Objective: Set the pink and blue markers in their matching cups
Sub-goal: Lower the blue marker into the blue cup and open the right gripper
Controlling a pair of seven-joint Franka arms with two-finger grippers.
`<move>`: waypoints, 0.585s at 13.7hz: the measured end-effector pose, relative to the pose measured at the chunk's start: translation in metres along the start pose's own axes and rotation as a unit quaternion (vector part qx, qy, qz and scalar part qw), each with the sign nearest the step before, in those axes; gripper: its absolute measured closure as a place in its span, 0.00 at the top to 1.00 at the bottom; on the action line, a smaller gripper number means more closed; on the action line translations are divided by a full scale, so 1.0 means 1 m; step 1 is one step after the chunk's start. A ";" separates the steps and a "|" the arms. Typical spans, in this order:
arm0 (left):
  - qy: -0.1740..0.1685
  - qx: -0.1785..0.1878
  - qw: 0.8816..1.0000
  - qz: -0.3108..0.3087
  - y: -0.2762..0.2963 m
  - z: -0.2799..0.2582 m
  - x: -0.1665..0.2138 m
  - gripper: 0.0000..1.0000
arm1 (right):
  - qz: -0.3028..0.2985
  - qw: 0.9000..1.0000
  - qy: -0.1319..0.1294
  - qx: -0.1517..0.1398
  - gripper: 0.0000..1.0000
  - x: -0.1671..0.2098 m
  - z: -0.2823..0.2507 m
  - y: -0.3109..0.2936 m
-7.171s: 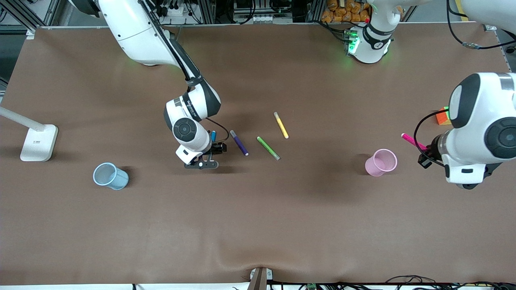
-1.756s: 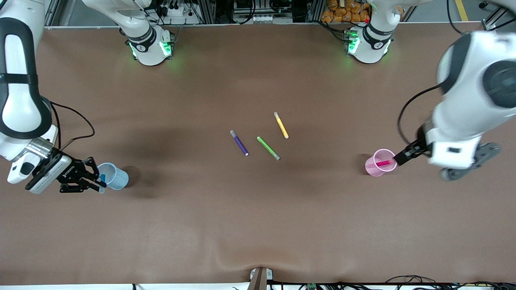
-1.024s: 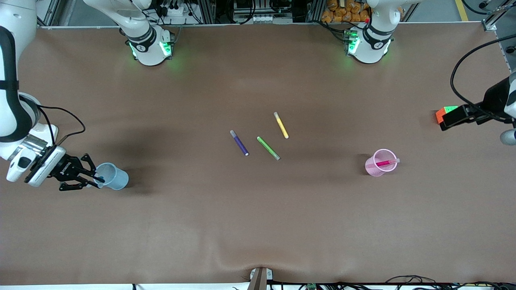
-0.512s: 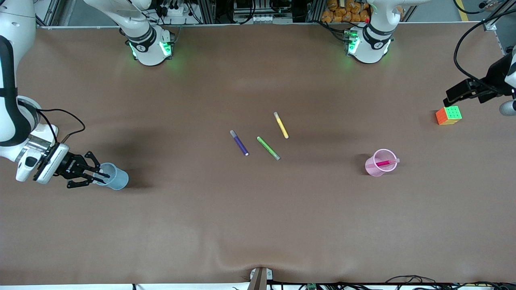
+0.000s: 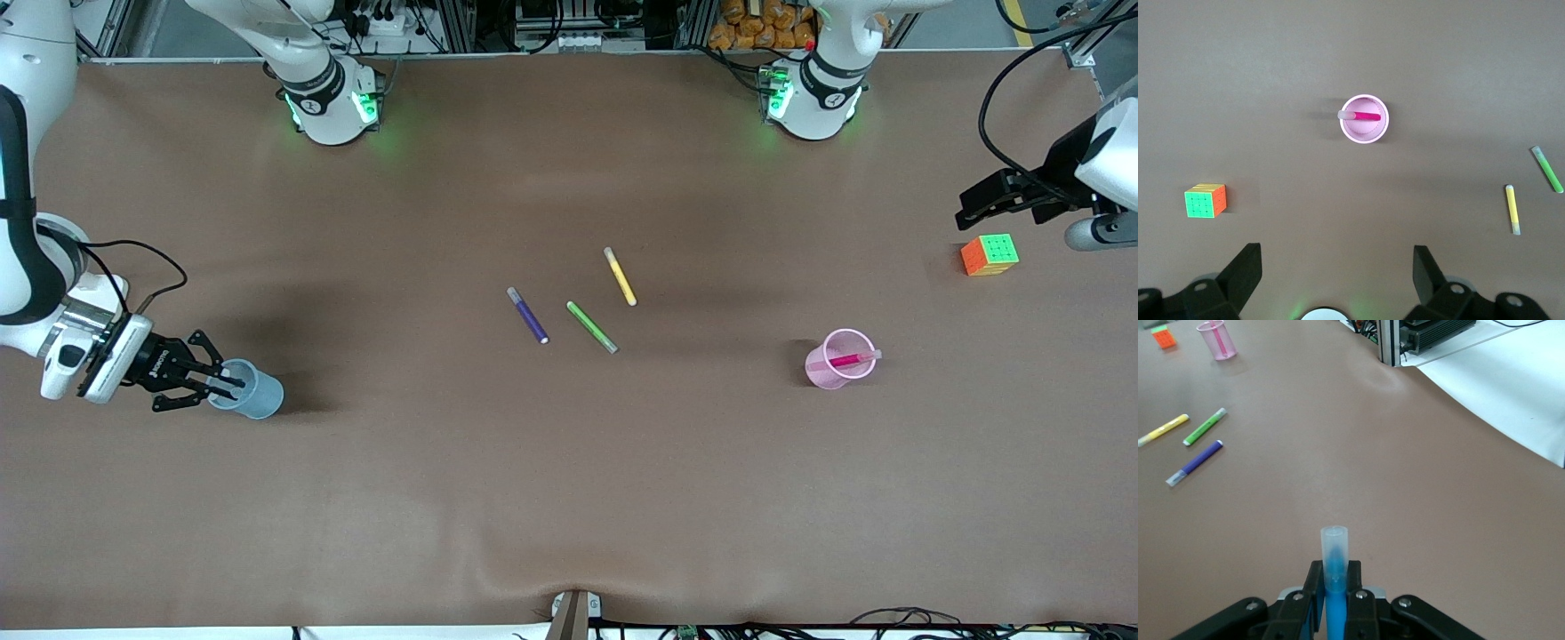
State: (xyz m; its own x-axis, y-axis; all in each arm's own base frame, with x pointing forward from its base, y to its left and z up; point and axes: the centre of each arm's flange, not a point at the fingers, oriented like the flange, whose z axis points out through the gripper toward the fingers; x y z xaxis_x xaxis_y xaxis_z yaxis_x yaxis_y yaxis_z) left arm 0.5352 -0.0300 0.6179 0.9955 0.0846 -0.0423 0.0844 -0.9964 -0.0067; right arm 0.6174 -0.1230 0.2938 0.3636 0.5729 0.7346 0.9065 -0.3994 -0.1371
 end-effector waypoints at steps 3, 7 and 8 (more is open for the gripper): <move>0.002 0.000 1.000 0.001 0.001 -0.001 0.000 1.00 | 0.008 1.000 0.000 0.004 0.17 -0.011 0.001 0.001; 0.013 -0.002 1.000 0.000 0.001 -0.008 0.001 1.00 | 0.020 1.000 -0.001 0.003 0.17 -0.025 0.001 0.004; 0.014 -0.002 1.000 0.001 0.001 -0.010 0.001 1.00 | 0.020 1.000 -0.001 0.002 0.17 -0.026 0.001 0.004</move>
State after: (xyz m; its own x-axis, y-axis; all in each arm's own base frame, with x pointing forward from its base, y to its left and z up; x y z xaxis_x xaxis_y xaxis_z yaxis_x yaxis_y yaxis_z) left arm 0.5370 -0.0308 0.6277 0.9964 0.0832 -0.0137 0.0832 -0.9965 -0.0027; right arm 0.6116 -0.1389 0.2740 0.3999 0.5584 0.7268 0.8922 -0.4187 -0.1692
